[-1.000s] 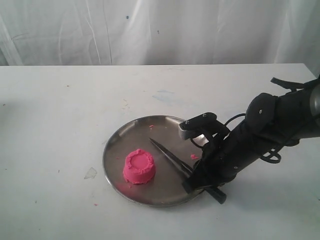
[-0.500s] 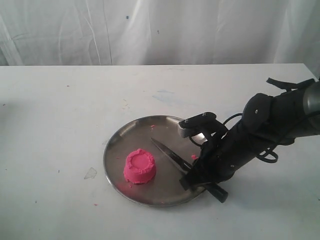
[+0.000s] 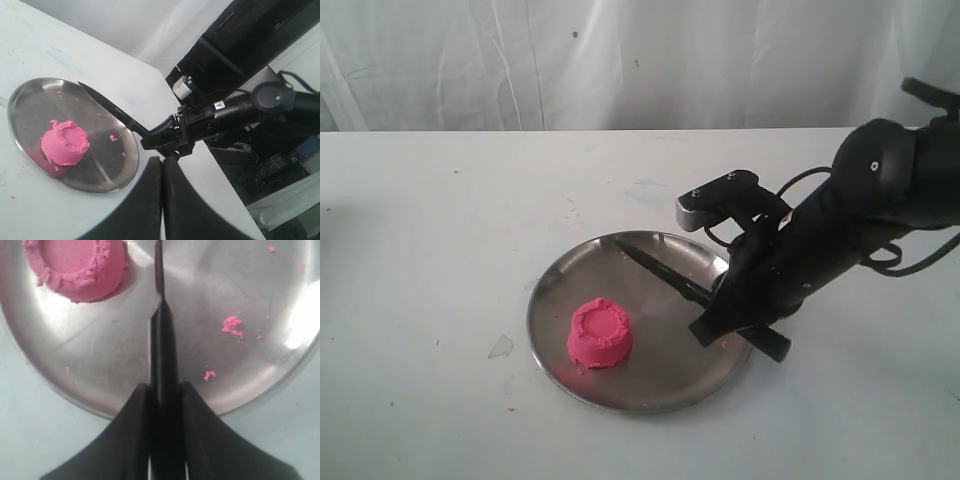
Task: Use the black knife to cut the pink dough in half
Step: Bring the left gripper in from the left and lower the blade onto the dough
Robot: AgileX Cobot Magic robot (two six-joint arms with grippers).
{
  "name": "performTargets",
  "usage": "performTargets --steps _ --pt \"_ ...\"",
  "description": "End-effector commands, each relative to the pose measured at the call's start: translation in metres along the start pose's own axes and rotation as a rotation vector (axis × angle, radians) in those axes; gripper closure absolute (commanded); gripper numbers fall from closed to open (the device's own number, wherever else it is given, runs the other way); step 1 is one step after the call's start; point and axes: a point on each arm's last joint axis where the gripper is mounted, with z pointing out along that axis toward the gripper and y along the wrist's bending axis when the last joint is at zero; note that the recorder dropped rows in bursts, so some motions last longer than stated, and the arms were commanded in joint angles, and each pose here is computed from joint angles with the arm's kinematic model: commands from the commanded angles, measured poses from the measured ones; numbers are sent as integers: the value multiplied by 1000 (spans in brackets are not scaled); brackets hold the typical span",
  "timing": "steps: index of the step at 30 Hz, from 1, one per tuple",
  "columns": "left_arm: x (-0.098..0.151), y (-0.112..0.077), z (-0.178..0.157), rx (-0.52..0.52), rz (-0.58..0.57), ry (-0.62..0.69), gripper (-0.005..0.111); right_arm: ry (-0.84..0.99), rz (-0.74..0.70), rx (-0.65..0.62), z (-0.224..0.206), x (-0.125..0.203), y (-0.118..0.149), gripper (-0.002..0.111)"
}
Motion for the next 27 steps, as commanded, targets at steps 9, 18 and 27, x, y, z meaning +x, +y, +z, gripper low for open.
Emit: performTargets --steps 9,18,27 --pt "-54 -7 47 -137 274 246 107 96 -209 97 -13 -26 49 108" --pt "-89 36 141 -188 177 356 107 95 -157 102 12 -29 51 108" --pt "-81 56 203 -205 291 433 107 115 -157 103 27 -27 48 108"
